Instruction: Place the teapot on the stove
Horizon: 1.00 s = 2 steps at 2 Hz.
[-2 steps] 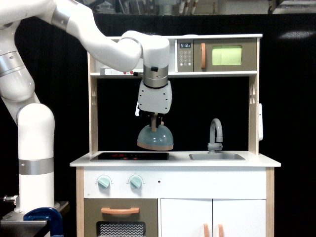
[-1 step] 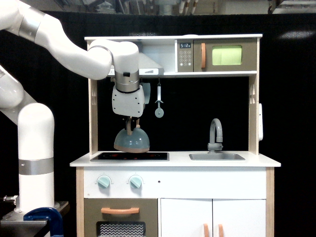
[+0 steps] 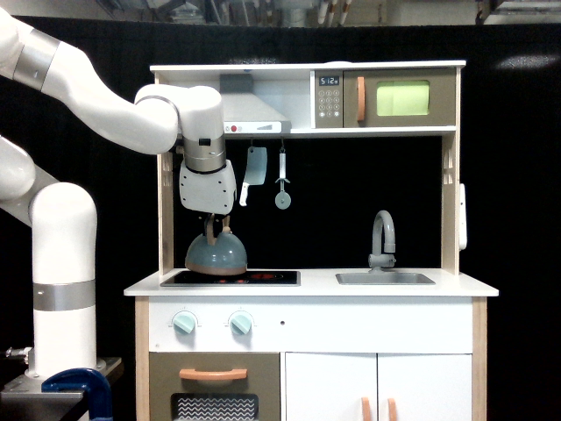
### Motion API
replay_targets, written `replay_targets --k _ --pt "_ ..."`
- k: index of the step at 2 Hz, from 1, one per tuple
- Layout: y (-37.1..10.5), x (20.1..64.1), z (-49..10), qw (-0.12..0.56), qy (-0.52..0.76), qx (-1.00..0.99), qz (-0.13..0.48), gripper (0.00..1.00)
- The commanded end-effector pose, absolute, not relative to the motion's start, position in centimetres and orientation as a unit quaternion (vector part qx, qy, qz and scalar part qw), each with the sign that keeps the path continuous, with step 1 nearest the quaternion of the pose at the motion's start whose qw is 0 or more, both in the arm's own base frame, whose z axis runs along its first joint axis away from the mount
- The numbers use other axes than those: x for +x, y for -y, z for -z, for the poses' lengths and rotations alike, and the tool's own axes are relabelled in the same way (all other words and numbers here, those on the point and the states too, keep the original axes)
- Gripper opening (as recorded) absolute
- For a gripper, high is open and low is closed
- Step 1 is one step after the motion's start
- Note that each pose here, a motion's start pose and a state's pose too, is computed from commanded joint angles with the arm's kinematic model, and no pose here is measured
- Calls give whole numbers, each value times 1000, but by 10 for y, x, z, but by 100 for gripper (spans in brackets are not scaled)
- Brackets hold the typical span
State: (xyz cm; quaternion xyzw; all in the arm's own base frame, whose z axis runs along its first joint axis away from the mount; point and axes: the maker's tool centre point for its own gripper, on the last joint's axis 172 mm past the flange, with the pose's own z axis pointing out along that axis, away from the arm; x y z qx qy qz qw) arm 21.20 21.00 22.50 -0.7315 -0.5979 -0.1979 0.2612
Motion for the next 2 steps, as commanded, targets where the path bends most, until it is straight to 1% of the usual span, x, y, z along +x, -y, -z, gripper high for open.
replay_targets --k 1,2 --pt "-224 197 -217 261 598 -732 198 100" --pt "-223 193 -223 261 598 -732 198 100"
